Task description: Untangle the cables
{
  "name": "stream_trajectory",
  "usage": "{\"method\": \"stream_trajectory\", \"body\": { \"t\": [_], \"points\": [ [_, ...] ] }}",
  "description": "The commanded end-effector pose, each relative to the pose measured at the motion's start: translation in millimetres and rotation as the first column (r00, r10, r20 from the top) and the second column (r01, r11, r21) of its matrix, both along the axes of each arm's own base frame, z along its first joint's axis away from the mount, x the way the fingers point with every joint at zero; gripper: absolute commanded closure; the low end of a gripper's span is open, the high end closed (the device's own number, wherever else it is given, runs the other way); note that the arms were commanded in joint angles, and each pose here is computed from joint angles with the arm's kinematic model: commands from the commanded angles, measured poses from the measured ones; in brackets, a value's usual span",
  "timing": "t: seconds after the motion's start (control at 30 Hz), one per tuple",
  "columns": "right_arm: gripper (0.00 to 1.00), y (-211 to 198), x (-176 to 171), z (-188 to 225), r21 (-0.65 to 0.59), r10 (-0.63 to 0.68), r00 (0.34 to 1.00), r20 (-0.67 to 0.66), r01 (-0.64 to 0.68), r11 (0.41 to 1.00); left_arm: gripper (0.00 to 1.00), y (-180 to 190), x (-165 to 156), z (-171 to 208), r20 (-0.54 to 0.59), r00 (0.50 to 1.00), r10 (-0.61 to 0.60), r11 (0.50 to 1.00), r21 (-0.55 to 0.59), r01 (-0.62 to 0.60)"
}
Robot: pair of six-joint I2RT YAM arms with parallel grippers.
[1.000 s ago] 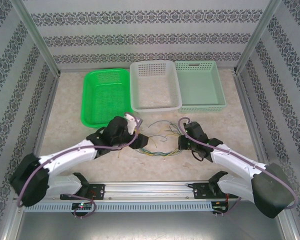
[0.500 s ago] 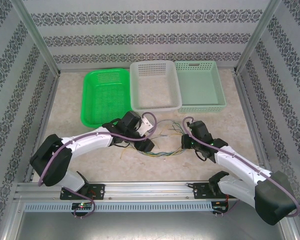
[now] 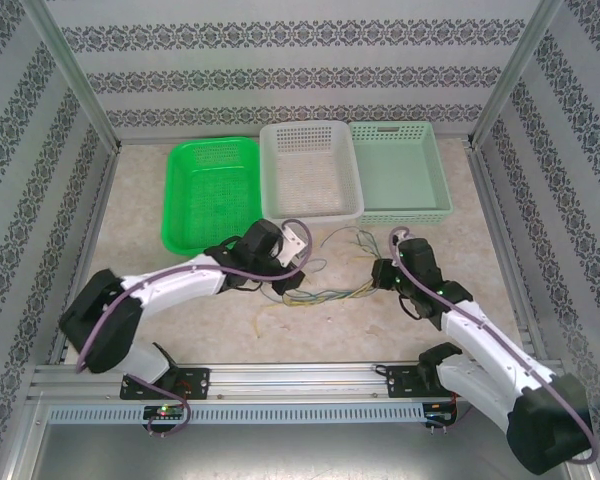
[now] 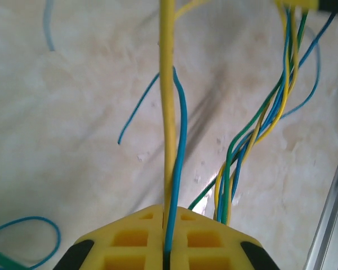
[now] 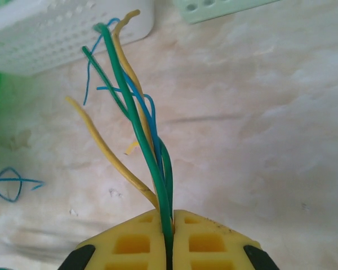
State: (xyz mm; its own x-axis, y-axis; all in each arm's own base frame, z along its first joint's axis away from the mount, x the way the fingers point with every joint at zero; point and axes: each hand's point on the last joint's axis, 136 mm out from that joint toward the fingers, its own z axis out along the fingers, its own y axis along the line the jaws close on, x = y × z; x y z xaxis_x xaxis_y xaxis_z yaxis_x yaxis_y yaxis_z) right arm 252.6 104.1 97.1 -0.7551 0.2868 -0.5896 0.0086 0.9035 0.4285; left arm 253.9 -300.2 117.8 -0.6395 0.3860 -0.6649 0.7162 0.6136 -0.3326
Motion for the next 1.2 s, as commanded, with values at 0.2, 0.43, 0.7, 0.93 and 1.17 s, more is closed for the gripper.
{"method": "stream_trajectory", "body": {
  "t": [0.2, 0.43, 0.7, 0.93, 1.17],
  "points": [
    [1.00, -33, -19, -19, 0.341, -0.385, 0.922, -0.030, 0.372, 0.863, 1.00, 39, 40, 58, 0.032, 0.878, 0.477, 0.834, -0.333, -0.441],
    [1.00, -53, -35, -33, 0.544, -0.571, 0.816, -0.087, 0.520, 0.659, 1.00, 49, 43, 71, -0.009, 0.832, 0.555, 0.749, -0.429, -0.505],
    [1.00, -57, -48, -39, 0.420, -0.560, 0.819, -0.127, 0.556, 0.718, 1.00, 53, 43, 58, -0.050, 0.811, 0.583, 0.728, -0.410, -0.549],
    [1.00, -60, -48, -26, 0.267, -0.526, 0.842, -0.119, 0.538, 0.800, 1.00, 59, 38, 59, -0.020, 0.812, 0.584, 0.749, -0.372, -0.548],
    [0.99, -62, -45, -11, 0.069, -0.447, 0.885, -0.128, 0.458, 0.886, 0.99, 63, 26, 47, -0.002, 0.837, 0.547, 0.804, -0.277, -0.526]
  ]
}}
